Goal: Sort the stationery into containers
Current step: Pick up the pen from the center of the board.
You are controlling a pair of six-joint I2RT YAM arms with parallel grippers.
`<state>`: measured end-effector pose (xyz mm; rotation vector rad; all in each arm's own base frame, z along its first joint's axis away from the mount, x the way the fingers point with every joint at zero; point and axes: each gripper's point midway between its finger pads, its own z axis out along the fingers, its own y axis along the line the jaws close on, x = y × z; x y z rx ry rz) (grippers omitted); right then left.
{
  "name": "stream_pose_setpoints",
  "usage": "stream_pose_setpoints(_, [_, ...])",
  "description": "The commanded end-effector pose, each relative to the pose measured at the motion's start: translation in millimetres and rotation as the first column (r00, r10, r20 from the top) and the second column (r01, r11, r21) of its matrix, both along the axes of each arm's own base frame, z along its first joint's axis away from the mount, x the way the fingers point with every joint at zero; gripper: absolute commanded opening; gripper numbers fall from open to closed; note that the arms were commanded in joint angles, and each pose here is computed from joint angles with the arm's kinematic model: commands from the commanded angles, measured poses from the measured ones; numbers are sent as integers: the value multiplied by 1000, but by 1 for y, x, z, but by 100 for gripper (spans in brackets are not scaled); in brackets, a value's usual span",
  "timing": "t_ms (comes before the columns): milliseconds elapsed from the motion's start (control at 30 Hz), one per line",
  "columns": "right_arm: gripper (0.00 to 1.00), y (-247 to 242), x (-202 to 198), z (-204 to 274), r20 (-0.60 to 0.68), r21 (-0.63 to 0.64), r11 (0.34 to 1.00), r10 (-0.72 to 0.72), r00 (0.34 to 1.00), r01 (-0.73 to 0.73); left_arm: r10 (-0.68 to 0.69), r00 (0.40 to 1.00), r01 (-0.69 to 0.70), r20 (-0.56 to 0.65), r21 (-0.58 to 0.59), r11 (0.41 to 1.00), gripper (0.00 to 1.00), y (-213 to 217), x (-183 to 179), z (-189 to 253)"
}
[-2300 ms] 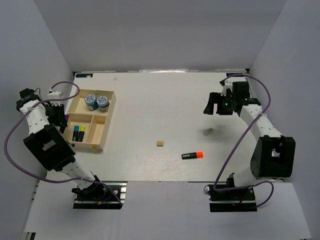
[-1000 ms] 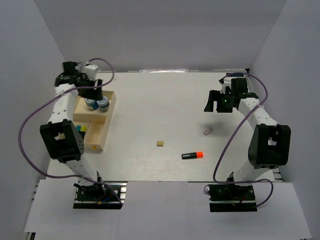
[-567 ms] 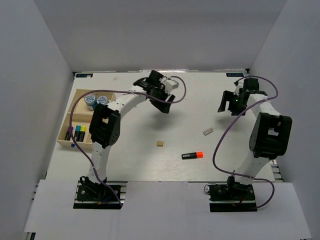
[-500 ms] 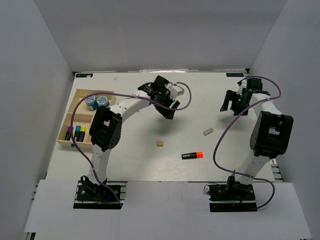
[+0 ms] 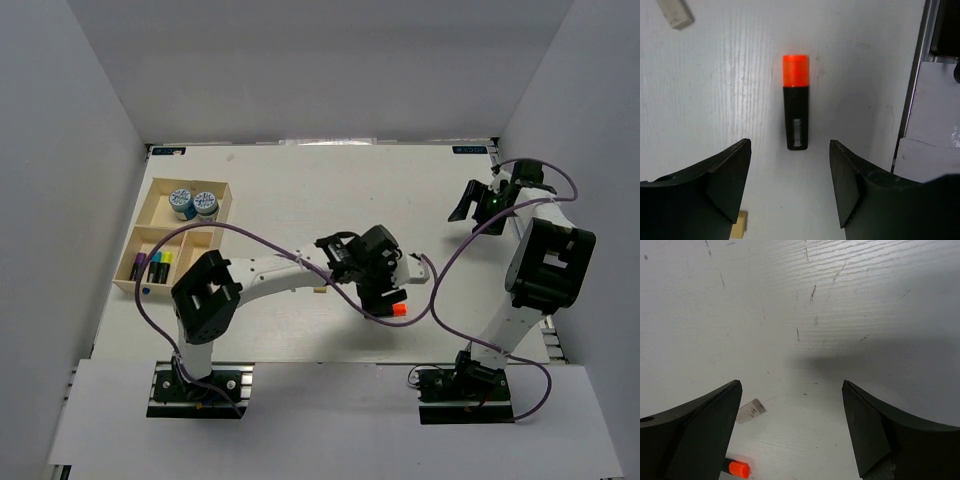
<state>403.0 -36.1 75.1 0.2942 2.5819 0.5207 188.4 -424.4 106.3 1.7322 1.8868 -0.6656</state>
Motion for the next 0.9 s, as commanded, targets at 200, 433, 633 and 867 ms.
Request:
stream_pose_setpoints(200, [86, -3, 0, 41, 84, 69, 998, -6, 996, 0, -52, 992, 43, 115, 75, 996, 71, -16, -2, -42])
stream_pose_setpoints(433, [85, 0, -7, 44, 86, 115, 993, -2, 996, -8, -73, 987, 57, 144, 116, 992, 69, -19, 2, -60])
stream_pose_setpoints(633, [84, -1, -9, 44, 86, 126, 992, -1, 996, -10, -80, 987, 57, 138, 164, 985, 62, -18, 1, -83])
stream_pose_setpoints(867, [83, -1, -8, 48, 100, 120, 993, 3, 995, -15, -58, 984, 21, 168, 215, 976, 48, -17, 7, -99])
